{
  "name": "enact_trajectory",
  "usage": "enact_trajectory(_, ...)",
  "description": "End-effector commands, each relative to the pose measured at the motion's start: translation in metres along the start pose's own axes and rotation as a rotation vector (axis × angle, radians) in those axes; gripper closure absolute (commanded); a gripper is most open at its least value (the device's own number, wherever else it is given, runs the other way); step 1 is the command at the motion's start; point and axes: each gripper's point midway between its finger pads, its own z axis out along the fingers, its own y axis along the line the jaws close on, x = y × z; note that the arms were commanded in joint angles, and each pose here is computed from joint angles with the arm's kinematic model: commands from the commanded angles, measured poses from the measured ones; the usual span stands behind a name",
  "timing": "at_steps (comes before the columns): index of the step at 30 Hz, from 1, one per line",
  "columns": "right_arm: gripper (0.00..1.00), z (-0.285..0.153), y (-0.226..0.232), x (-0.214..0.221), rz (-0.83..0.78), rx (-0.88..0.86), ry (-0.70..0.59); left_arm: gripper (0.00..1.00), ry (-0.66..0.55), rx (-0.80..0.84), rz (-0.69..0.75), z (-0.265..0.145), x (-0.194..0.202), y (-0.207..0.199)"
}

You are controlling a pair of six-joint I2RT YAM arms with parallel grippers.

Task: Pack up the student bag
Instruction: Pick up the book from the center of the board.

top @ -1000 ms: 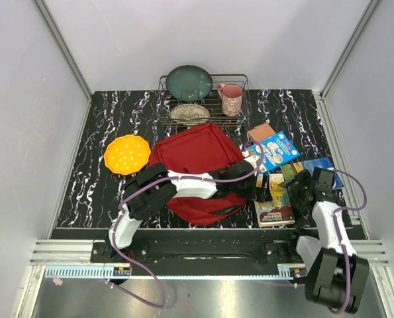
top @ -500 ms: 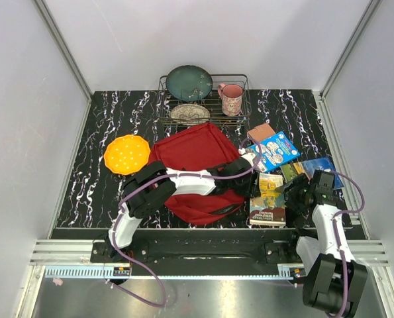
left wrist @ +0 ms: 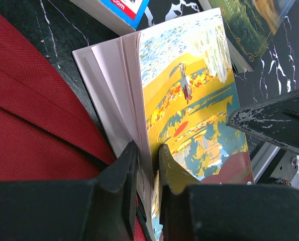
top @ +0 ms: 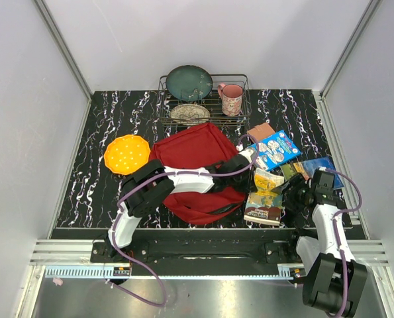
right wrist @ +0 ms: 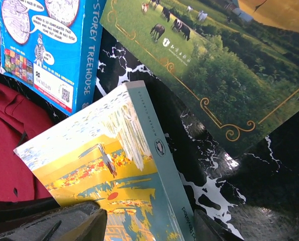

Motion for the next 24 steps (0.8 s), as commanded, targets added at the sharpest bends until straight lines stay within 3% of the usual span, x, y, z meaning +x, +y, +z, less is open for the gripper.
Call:
enact_trajectory(1, 0.29, -0.018, 0.056, 0.019, -0.026, -0.269, 0.153, 1.00, 0.034, 0.118, 0.027, 0.005, 0.015, -0.030)
enact_trajectory(4, 0.30, -0.018, 0.050, 0.016, -0.017, -0.227, 0.131, 1.00, 0.036, 0.112, 0.011, 0.006, 0.017, -0.026)
enact_trajectory(7, 0.17, -0.014, 0.033, 0.006, 0.055, -0.106, 0.052, 1.00, 0.021, 0.090, -0.022, 0.006, 0.015, -0.016)
enact_trajectory(17, 0.12, -0.005, 0.014, 0.005, 0.146, -0.027, 0.013, 1.00, 0.033, 0.058, -0.073, 0.010, 0.020, 0.005)
enact_trajectory(24, 0.21, -0.010, 0.057, 0.015, 0.081, -0.287, 0.120, 1.00, 0.041, 0.106, -0.109, 0.015, 0.023, 0.006)
